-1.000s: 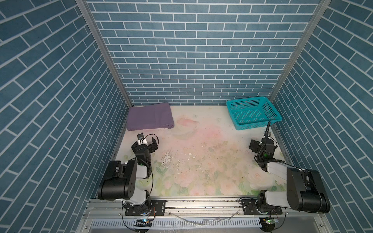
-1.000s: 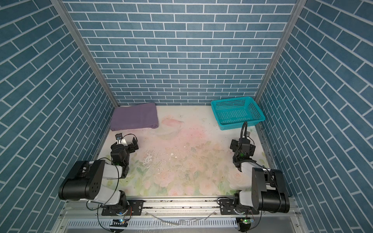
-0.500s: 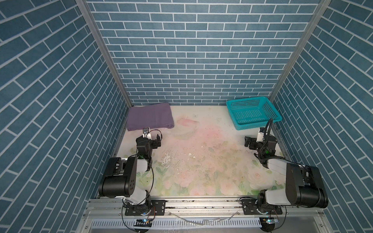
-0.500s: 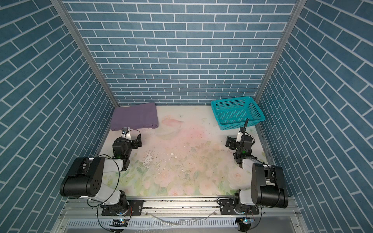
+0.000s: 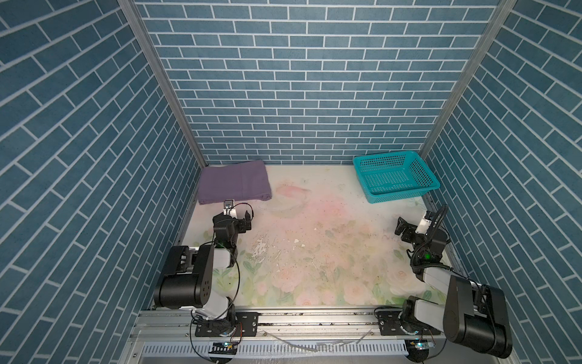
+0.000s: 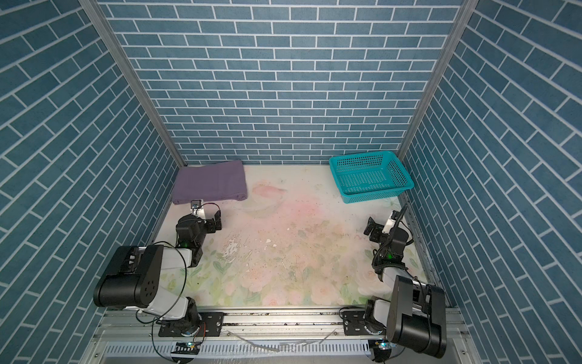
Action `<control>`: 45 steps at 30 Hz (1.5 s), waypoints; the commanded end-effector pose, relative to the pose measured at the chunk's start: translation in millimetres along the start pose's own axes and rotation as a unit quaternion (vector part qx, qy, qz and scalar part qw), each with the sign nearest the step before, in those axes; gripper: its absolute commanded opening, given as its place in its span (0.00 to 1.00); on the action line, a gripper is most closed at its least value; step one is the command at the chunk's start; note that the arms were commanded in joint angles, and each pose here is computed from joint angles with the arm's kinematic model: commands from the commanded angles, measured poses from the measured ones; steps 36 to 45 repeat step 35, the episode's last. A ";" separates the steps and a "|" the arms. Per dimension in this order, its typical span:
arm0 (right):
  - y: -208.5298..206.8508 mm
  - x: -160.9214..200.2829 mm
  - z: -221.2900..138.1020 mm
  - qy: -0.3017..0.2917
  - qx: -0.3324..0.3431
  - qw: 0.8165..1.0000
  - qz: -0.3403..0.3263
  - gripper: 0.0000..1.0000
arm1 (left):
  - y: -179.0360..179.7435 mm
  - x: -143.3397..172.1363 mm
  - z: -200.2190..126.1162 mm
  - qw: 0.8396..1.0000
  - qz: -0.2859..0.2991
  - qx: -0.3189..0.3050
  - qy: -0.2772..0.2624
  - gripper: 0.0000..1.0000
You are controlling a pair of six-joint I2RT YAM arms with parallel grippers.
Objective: Fold and stack the trousers
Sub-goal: Reset both arms
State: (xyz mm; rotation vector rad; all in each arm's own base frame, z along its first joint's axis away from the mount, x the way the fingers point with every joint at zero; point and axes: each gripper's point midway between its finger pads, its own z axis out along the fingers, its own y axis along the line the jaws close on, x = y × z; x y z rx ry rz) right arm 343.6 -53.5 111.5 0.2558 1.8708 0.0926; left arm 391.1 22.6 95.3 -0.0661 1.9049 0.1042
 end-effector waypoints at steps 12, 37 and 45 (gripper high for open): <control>48.5 13.9 52.1 0.019 -0.073 0.993 -0.095 0.99 | -2.4 0.6 -0.3 1.000 0.004 0.004 0.003 0.99; 39.2 16.6 53.6 0.037 -0.035 0.994 -0.102 0.99 | -3.5 0.8 -0.9 1.000 0.004 0.006 0.002 0.99; 39.2 16.6 53.6 0.037 -0.035 0.994 -0.102 0.99 | -3.5 0.8 -0.9 1.000 0.004 0.006 0.002 0.99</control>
